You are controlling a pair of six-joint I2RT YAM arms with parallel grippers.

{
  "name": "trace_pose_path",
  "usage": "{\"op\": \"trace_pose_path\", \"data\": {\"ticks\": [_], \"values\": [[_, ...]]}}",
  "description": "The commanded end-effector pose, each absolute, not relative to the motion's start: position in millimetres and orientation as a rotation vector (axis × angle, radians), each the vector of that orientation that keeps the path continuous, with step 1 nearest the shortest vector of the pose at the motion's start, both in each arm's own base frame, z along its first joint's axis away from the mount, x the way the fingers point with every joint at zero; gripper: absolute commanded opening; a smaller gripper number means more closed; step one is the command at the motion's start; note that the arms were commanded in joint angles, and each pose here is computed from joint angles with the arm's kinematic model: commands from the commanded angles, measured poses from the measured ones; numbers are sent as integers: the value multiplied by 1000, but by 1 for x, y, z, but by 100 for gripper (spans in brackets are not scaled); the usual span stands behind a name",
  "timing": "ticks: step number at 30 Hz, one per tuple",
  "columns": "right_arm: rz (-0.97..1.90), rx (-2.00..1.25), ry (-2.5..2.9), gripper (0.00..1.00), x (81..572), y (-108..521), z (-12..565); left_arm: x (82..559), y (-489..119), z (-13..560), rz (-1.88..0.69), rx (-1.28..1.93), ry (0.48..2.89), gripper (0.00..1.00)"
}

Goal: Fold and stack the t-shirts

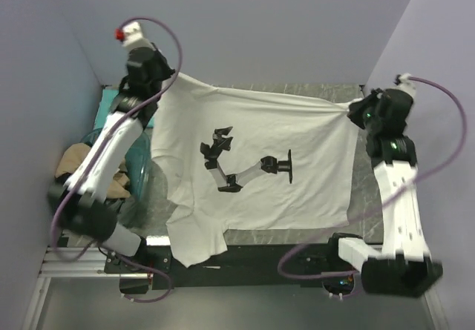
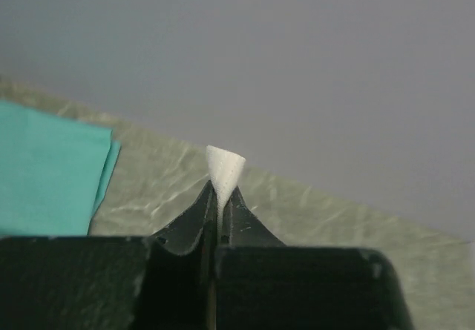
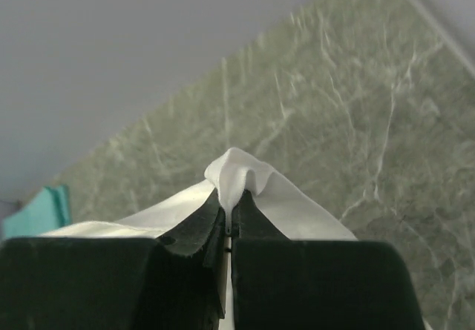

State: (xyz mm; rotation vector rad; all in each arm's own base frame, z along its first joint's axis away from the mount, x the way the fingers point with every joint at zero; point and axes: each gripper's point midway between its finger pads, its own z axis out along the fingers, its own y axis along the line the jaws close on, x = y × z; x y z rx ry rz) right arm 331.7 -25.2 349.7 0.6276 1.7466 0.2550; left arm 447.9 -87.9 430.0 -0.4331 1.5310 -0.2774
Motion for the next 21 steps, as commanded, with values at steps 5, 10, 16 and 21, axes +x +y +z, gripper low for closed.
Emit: {"op": "trace_pose_path", "data": {"ticks": [5, 10, 16, 21], "values": [[238, 615, 1910, 1, 468, -38, 264, 595, -109, 309, -224, -383, 1725, 1], [194, 654, 2040, 50, 535, -48, 221, 666, -141, 256, -270, -284, 1785, 99], [109, 677, 2085, 86, 532, -45, 194, 646, -151, 264, -297, -240, 1765, 99], [152, 693, 2059, 88, 503, -38, 203, 593, -144, 278, -248, -274, 1808, 99]]}}
